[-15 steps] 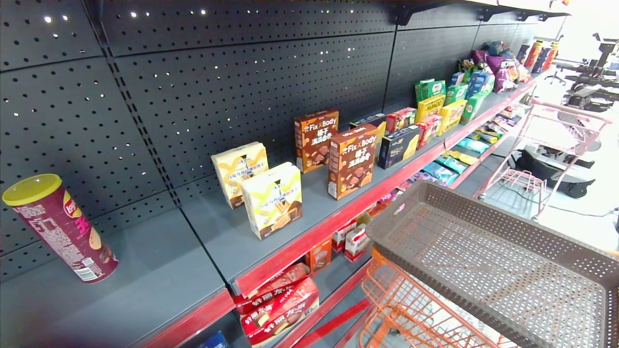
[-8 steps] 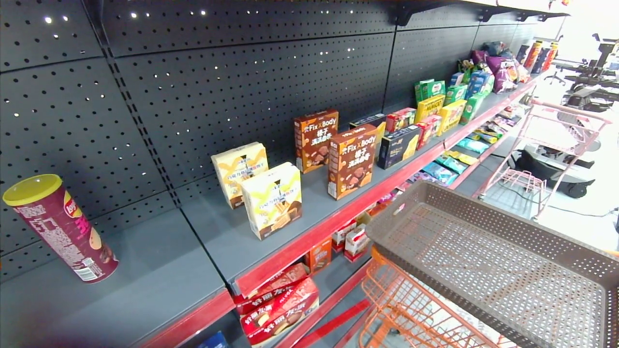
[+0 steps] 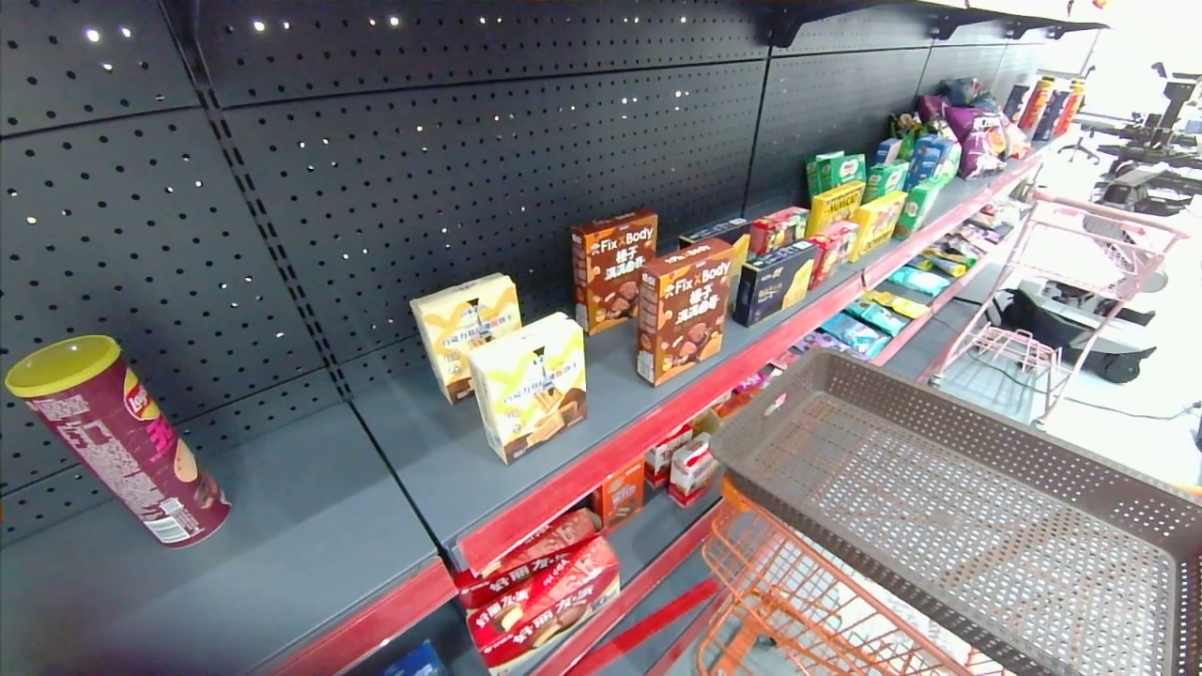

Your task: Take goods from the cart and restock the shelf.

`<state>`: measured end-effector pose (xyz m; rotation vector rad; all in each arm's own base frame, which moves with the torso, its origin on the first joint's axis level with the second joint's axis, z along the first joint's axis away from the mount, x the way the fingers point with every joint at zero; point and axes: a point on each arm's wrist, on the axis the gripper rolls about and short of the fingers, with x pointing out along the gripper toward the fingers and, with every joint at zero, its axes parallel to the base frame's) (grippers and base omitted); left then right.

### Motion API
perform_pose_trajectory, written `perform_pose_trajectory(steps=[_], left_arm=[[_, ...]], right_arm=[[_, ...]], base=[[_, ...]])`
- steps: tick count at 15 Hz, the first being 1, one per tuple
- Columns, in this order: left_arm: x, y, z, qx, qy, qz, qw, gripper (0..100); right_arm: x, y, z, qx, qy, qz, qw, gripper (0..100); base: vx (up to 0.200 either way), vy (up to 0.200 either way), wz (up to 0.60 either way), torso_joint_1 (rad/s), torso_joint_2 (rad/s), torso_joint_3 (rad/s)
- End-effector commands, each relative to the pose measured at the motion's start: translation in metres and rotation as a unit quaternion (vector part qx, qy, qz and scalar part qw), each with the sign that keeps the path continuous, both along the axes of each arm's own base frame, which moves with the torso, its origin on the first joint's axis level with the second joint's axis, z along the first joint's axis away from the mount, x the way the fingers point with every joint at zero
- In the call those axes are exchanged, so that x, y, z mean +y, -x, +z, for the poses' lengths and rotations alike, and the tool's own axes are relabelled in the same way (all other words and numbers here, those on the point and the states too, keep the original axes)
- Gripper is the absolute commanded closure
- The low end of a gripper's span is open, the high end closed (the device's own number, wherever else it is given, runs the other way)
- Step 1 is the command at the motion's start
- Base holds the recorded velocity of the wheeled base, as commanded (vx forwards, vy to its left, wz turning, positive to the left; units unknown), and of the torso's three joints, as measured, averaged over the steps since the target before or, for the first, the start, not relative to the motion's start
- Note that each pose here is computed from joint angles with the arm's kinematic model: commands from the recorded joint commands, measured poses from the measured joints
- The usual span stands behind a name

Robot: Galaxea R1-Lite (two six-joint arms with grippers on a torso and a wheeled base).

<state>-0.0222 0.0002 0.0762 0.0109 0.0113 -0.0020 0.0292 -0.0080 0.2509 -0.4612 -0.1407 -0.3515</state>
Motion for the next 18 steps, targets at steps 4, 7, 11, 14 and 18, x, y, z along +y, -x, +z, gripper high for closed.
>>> perform_pose_trajectory(steps=[4,7,11,14,18], left_arm=[[0.0000,-0.0001,0.0001,0.000,0.001,0.000,1.0000,0],[0.0000,-0.0001,0.0001,0.001,0.002,0.000,1.0000,0],[0.0000,-0.0001,0.0001,0.001,0.003,0.000,1.0000,0],[0.0000,-0.0001,0.0001,0.001,0.002,0.000,1.0000,0],[0.0000,-0.0001,0.0001,0.000,0.001,0.000,1.0000,0]], right_arm=[[0.0004,0.0028,-0.0028,-0.001,0.001,0.000,1.000,100],[0.0007,0.0040,-0.0021,-0.004,0.003,0.002,1.000,100],[0.0016,0.0055,-0.0037,-0.002,0.016,0.012,1.000,100],[0.0017,0.0062,-0.0039,-0.003,0.016,0.012,1.000,100],[0.0021,0.0092,-0.0071,-0.005,0.016,0.012,1.000,100]], base=[[0.000,0.000,0.00,0.000,0.00,0.000],[0.000,0.000,0.20,0.004,0.00,-0.001],[0.000,0.000,0.60,0.002,0.00,0.002],[0.000,0.000,0.60,0.005,0.01,0.002],[0.000,0.000,0.60,0.002,0.00,0.002]])
